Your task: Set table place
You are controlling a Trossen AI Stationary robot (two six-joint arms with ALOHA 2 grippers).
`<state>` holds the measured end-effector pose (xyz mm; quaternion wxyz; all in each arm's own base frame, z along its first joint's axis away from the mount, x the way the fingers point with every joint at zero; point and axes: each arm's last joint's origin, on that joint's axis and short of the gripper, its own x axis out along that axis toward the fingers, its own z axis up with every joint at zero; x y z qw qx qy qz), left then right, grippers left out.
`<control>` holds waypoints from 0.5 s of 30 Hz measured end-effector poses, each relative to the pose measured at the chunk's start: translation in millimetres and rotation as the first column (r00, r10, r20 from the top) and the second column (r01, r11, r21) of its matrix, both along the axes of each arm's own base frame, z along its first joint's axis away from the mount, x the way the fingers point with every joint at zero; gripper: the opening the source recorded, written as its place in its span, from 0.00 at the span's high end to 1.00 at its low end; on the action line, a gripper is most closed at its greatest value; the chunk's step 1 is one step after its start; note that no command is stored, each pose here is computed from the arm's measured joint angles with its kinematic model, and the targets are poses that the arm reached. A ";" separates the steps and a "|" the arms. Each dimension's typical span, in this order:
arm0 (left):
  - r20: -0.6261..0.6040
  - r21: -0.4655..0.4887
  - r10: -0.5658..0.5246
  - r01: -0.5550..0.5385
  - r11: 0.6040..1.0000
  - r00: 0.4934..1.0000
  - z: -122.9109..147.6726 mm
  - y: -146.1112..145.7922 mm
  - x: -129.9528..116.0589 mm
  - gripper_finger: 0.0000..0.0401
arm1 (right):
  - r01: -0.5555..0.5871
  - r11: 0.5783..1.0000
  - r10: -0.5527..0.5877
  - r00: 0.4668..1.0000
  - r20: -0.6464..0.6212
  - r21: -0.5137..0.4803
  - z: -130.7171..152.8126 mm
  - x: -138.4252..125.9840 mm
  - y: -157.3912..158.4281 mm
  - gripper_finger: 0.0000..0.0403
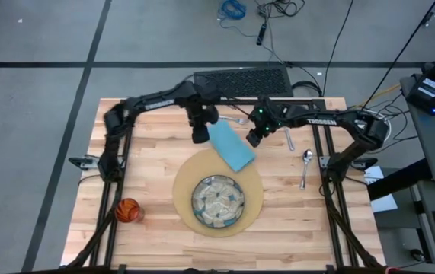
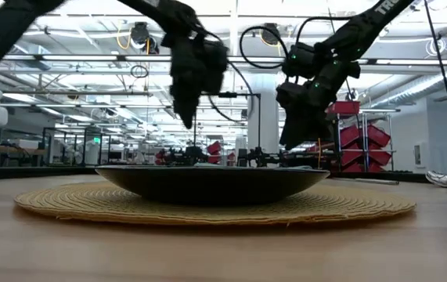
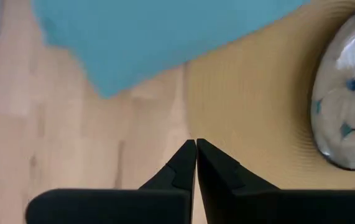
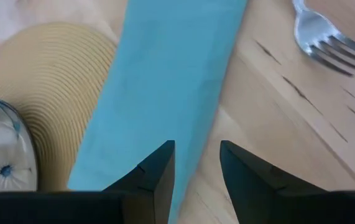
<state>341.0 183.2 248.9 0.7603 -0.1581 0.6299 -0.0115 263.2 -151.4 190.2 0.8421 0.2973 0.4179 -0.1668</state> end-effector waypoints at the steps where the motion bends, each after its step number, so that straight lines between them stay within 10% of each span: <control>1: 0.012 0.008 0.016 -0.016 1.000 1.000 -3.3 2.3 -7.4 1.00 | -0.004 1.000 0.004 1.000 0.002 -0.002 0.1 0.6 0.7 0.71; 8: 0.212 0.168 -0.025 -0.011 0.986 0.977 -17.4 8.9 -15.8 1.00 | -0.001 1.000 0.002 0.998 0.059 -0.015 3.6 5.9 0.3 0.71; 15: 0.066 0.276 -0.198 0.172 0.946 0.978 -51.7 -17.6 -7.3 1.00 | -0.029 0.999 0.027 0.997 0.069 0.028 3.7 11.7 11.8 0.71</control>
